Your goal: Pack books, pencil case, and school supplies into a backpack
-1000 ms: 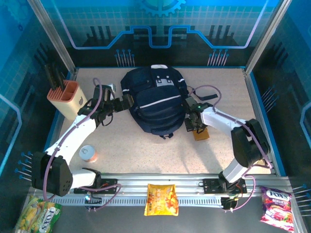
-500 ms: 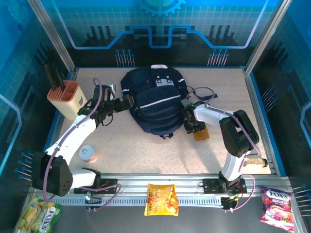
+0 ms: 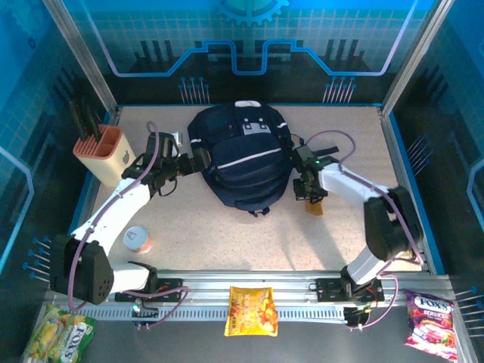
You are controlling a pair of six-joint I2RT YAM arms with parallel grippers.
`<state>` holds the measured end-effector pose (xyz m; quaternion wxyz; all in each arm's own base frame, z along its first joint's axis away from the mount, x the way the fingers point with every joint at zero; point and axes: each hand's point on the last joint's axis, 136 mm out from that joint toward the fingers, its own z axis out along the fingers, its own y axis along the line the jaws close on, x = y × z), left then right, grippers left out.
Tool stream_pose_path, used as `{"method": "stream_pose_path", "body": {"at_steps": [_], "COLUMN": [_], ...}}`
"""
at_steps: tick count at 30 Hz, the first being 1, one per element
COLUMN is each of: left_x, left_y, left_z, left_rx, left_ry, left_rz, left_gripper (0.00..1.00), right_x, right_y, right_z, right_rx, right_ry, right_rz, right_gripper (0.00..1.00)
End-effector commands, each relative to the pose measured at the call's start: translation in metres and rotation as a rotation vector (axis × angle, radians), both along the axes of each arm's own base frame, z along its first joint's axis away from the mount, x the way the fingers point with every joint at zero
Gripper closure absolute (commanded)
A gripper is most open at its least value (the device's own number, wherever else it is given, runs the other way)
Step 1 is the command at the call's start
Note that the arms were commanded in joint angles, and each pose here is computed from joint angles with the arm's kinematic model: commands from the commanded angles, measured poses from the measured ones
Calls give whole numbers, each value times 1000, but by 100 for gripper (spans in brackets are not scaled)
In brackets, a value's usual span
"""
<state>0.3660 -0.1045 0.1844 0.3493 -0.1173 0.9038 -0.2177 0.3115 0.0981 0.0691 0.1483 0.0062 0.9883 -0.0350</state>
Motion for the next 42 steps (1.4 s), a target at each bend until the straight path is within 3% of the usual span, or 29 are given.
{"method": "stream_pose_path", "body": {"at_steps": [1, 11, 17, 21, 27, 31, 35, 39, 42], "left_x": [2, 1, -3, -4, -10, -8, -4, -3, -3], "left_y": [-19, -78, -114, -132, -162, -180, -187, -187, -184], "left_z": [-1, 9, 12, 0, -28, -44, -52, -56, -54], "left_rx": [-93, -422, -483, -453, -372, -345, -310, -283, -260], "left_ry": [16, 47, 75, 108, 193, 236, 259, 269, 262], "left_rz": [-74, -262, -330, -329, -355, -380, -391, -396, -395], "left_gripper": [1, 1, 2, 9, 29, 49, 63, 67, 67], "right_x": [11, 17, 32, 51, 62, 60, 48, 41, 45], "right_y": [19, 84, 123, 129, 133, 135, 137, 140, 139], "right_z": [36, 143, 162, 145, 113, 102, 88, 77, 78], "right_rx": [226, 793, 1087, 1121, 1116, 1112, 1110, 1068, 1025], "right_ry": [-133, -377, -376, -351, -288, -248, -198, -157, -168], "right_rz": [-24, 98, 127, 73, 27, 28, 44, 67, 74], "right_gripper": [93, 98, 97, 96, 89, 75, 62, 62, 69]}}
